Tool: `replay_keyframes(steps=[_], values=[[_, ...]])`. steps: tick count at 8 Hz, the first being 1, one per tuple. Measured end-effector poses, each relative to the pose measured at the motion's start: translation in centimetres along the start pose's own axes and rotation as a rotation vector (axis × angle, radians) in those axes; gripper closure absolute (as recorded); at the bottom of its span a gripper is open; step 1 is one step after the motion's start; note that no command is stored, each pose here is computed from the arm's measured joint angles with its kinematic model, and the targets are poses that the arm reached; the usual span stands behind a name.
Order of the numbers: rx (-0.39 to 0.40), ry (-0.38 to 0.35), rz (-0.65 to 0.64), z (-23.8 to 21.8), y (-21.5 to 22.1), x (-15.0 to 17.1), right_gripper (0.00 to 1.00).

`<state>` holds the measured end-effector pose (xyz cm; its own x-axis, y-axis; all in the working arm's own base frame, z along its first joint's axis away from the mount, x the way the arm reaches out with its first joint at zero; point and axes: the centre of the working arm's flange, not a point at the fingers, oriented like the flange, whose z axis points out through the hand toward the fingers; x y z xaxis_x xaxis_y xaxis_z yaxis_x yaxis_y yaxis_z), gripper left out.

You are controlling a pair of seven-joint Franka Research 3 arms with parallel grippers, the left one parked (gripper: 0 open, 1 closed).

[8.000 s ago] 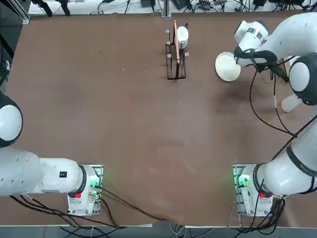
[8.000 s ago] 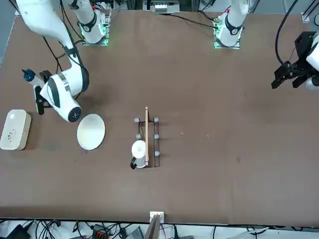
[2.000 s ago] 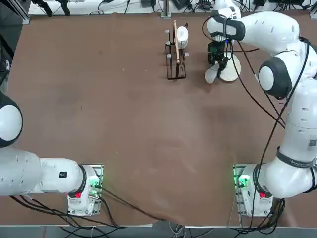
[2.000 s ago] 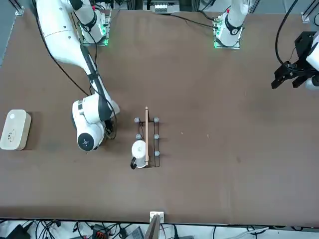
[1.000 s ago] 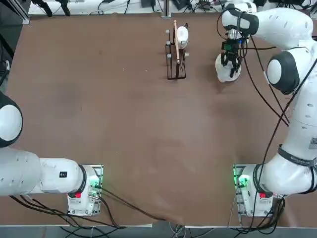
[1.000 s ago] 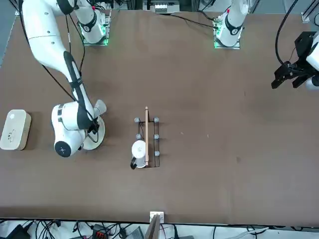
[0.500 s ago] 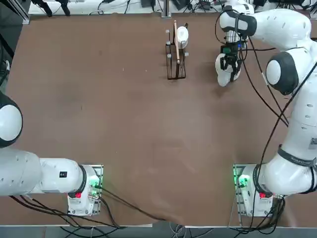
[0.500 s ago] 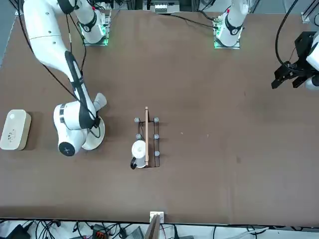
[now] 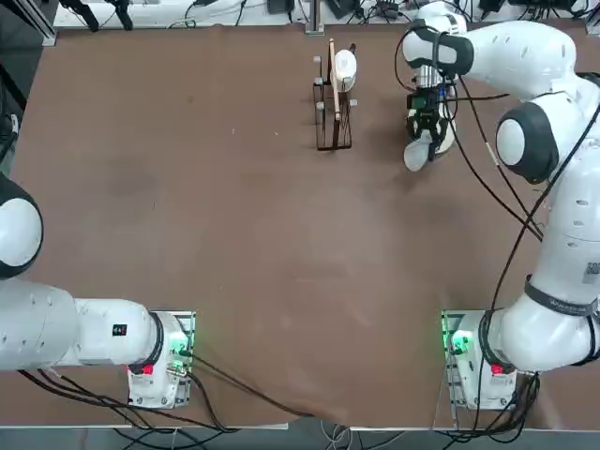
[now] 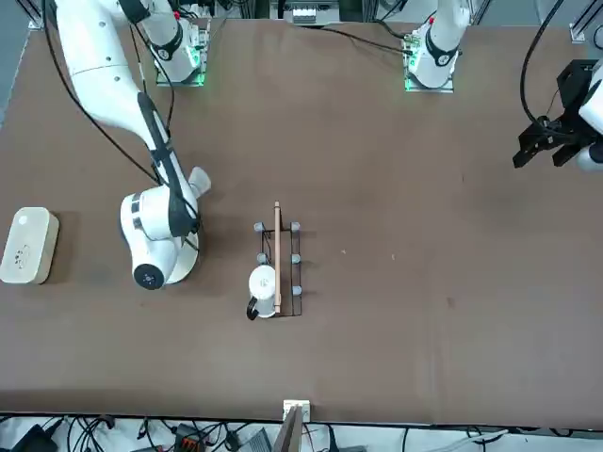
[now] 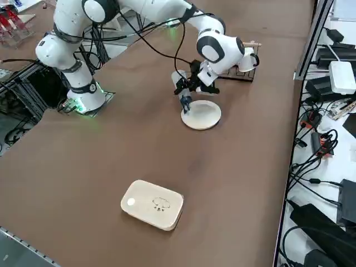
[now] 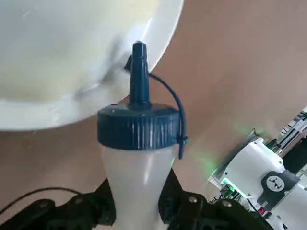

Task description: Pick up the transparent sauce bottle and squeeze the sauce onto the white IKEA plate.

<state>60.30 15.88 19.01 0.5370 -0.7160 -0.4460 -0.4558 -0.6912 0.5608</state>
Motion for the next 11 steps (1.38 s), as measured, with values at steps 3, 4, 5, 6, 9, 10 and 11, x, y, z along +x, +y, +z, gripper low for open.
replay_keyframes(steps=[3,4,5,6,9,10,11], values=[[0.043,0.01,-0.003,-0.3,-1.0,-0.7,0.63],[0.069,0.025,0.0,-0.6,-1.1,-0.4,0.63],[0.102,0.045,0.005,-1.0,-1.3,0.1,0.63],[0.14,0.065,0.011,-1.7,-1.3,0.7,0.63],[0.226,0.105,0.026,-3.6,-1.6,2.6,0.63],[0.248,0.112,0.032,-4.5,-1.4,3.2,0.63],[0.269,0.117,0.056,-5.4,-1.0,3.7,0.63]])
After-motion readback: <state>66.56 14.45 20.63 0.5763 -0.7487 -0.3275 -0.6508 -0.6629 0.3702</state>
